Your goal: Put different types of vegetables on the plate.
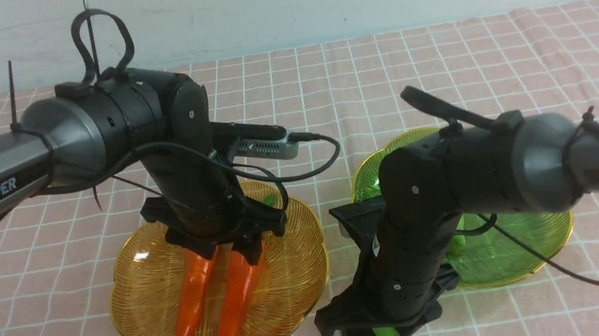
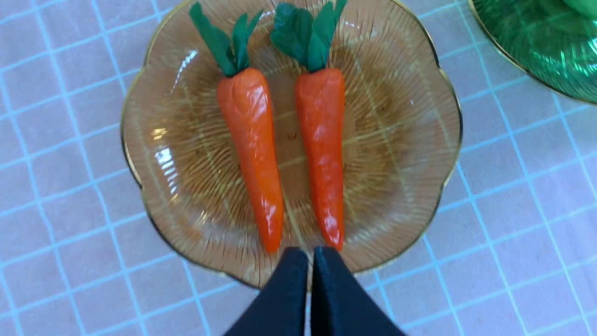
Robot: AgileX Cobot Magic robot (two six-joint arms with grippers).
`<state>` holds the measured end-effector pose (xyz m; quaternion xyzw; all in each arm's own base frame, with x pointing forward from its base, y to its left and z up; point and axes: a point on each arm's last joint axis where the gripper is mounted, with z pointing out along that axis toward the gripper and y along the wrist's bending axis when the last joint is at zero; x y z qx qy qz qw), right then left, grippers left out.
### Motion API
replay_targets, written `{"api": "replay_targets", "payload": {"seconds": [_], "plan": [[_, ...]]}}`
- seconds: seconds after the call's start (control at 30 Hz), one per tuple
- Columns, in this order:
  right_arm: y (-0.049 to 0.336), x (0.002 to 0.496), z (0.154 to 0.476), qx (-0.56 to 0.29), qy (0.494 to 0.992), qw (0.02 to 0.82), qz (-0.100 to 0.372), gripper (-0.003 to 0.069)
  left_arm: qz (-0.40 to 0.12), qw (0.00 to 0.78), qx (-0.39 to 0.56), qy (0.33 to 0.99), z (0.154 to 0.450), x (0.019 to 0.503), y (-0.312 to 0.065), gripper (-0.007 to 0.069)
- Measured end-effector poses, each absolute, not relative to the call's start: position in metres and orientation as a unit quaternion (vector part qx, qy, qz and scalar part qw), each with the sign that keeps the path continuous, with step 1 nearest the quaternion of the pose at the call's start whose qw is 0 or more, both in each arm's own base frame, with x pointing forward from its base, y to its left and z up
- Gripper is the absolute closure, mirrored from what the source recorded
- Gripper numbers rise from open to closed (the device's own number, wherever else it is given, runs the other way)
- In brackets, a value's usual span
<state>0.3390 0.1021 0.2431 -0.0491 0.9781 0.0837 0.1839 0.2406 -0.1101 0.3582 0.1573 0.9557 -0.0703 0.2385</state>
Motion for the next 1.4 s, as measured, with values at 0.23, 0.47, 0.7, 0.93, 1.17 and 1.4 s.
{"api": "replay_targets", "payload": {"seconds": [0.23, 0.47, 0.7, 0.93, 1.17, 1.4], "plan": [[0.088, 0.356, 0.221, -0.031, 0.982, 0.169, 0.082, 0.0190, -0.087, 0.282, 0.152, 0.943, 0.351, 0.169, -0.079, 0.0629], [0.088, 0.364, 0.247, -0.051, 0.982, 0.165, 0.070, 0.0130, -0.095, 0.290, 0.132, 0.943, 0.333, 0.136, -0.063, 0.0629], [0.076, 0.336, 0.324, -0.082, 0.971, 0.223, 0.038, 0.0400, -0.106, 0.324, 0.127, 0.932, 0.339, 0.122, -0.057, 0.0629], [0.055, 0.247, 0.436, -0.081, 0.913, 0.395, 0.053, 0.0655, -0.120, 0.372, 0.124, 0.912, 0.348, 0.109, -0.051, 0.0629], [0.029, 0.130, 0.489, -0.071, 0.802, 0.588, 0.078, 0.0674, -0.131, 0.406, 0.120, 0.897, 0.355, 0.104, -0.048, 0.0629], [0.013, 0.059, 0.430, -0.060, 0.679, 0.726, 0.096, 0.0674, -0.132, 0.408, 0.118, 0.896, 0.355, 0.104, -0.049, 0.0629]]}}
